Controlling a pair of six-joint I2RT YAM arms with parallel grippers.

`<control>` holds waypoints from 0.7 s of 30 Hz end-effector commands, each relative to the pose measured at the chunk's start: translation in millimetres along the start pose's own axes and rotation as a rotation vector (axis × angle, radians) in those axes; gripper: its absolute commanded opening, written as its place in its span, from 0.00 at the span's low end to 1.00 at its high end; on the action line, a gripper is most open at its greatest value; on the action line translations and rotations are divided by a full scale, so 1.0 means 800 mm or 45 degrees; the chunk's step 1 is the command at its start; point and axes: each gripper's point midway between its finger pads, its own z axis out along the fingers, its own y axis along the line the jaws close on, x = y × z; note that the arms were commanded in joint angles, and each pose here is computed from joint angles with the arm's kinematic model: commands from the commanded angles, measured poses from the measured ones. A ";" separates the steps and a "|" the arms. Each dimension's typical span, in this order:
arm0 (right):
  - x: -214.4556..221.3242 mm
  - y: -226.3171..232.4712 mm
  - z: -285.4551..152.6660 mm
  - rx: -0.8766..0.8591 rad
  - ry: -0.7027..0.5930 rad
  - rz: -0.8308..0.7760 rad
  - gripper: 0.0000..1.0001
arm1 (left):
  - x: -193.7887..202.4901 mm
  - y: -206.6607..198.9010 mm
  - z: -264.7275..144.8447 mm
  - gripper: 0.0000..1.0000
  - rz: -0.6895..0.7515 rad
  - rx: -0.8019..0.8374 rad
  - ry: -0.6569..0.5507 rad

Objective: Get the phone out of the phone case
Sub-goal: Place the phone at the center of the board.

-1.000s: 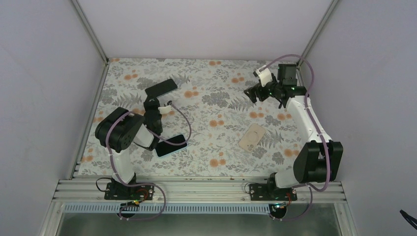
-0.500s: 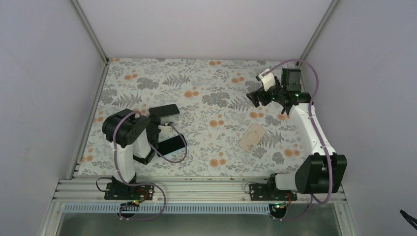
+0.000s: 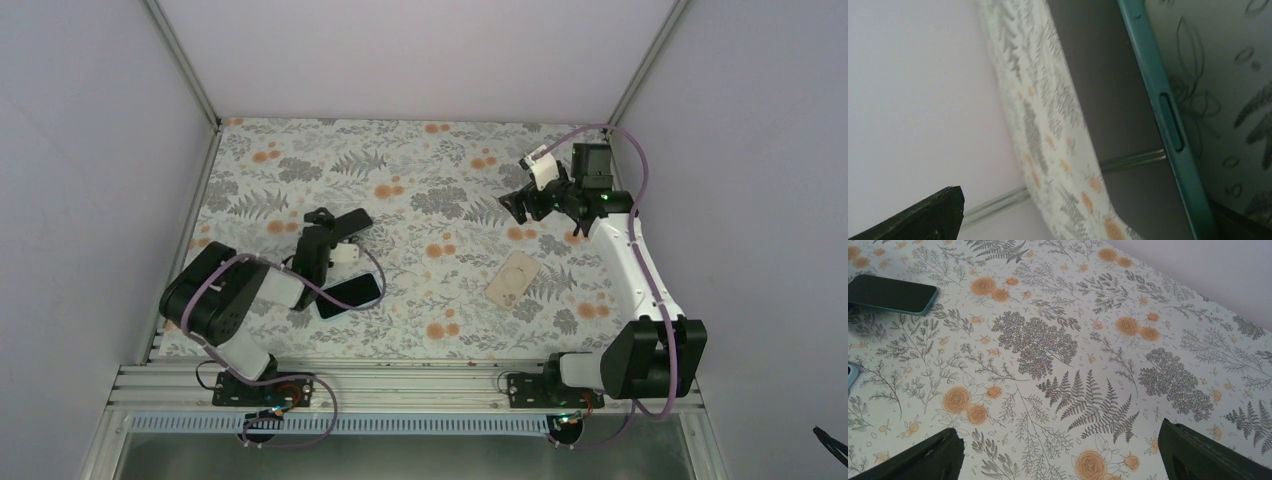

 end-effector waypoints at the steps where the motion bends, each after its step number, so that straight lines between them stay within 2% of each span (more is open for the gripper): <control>1: -0.004 0.004 -0.013 -0.001 -0.026 -0.036 1.00 | -0.009 -0.079 -0.019 1.00 0.077 0.550 -0.033; 4: -0.003 0.008 -0.012 -0.030 -0.012 -0.044 1.00 | -0.019 -0.073 -0.033 1.00 -0.005 0.779 -0.025; 8: 0.009 0.032 -0.006 -0.173 0.051 -0.080 1.00 | -0.039 -0.049 -0.060 1.00 -0.126 1.021 -0.040; 13: 0.014 0.047 -0.005 -0.227 0.074 -0.159 1.00 | -0.073 0.007 -0.108 1.00 -0.298 1.195 -0.205; 17: 0.023 0.083 0.004 -0.364 0.152 -0.240 1.00 | -0.077 0.065 -0.130 1.00 -0.437 1.200 -0.300; 21: 0.027 0.150 0.027 -0.486 0.226 -0.445 1.00 | -0.055 0.175 -0.127 1.00 -0.696 0.972 -0.457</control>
